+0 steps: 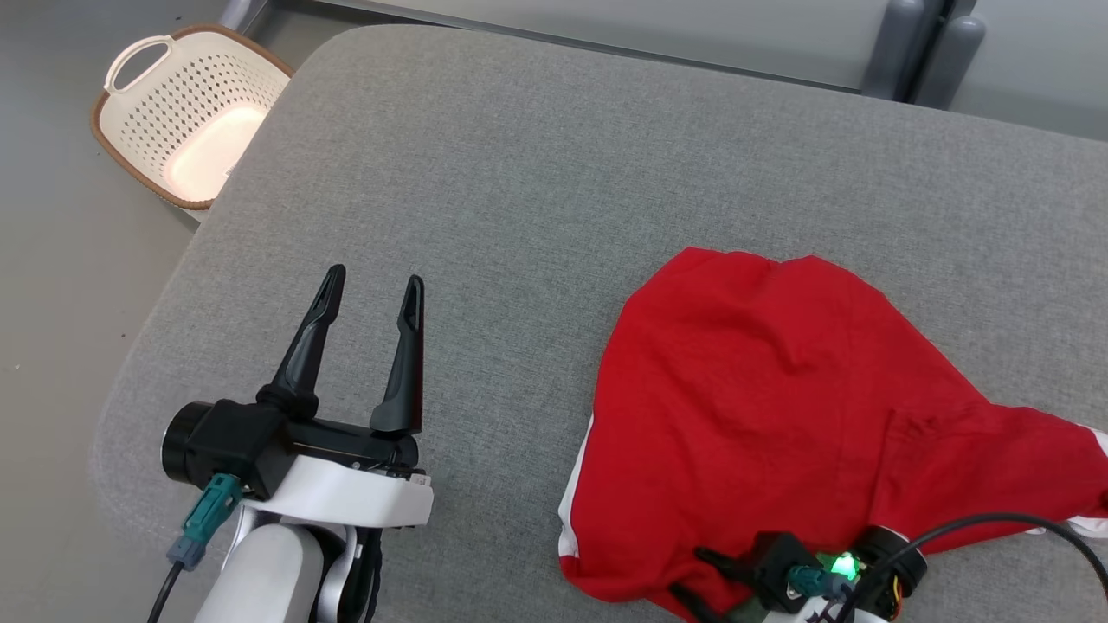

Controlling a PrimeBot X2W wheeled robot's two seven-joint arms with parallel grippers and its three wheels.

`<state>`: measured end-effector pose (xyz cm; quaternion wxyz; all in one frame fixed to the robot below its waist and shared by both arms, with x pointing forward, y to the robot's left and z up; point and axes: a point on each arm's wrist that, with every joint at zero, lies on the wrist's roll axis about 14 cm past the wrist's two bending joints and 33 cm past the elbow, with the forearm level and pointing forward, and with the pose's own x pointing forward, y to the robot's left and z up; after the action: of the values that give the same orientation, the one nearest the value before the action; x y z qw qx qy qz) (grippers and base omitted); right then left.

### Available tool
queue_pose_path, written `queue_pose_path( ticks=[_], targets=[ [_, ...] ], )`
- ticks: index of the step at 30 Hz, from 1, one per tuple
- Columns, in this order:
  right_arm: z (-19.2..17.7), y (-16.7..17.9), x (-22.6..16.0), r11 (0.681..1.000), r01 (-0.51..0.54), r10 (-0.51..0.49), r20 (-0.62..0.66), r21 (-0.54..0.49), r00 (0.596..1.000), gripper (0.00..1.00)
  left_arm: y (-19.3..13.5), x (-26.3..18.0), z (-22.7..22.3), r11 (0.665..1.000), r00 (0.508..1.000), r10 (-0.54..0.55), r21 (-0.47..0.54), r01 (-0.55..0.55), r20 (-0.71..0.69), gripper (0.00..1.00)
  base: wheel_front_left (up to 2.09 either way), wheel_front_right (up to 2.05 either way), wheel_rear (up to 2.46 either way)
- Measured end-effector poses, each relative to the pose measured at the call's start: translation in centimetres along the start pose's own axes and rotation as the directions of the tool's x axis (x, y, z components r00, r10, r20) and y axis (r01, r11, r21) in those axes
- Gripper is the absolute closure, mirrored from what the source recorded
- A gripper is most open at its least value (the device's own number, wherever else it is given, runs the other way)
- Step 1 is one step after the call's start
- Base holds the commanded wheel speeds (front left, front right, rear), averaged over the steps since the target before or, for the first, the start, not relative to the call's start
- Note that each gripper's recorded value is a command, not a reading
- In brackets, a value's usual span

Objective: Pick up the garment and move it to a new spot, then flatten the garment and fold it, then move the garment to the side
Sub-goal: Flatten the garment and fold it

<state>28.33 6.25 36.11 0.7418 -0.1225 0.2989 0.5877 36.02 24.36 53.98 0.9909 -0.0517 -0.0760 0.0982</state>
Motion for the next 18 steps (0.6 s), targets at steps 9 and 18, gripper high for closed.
queue_pose_path(
  ticks=[9, 18],
  targets=[
    [4.5, -3.3, -1.2, 0.986, 0.098, -0.125, 0.205, 0.137, 0.971, 1.00, -1.4, 1.2, -0.3, 0.998, 0.998, -0.056, 0.011, 0.056, 0.009, 0.00, 0.00, 0.00, 0.00],
    [7.1, -12.7, -9.2, 0.812, 0.368, -0.550, 0.382, 0.453, 0.743, 1.00, -4.7, 2.9, -0.9, 0.986, 0.986, -0.165, 0.001, 0.165, 0.016, 0.00, 0.00, 0.00, 0.00]
  ],
)
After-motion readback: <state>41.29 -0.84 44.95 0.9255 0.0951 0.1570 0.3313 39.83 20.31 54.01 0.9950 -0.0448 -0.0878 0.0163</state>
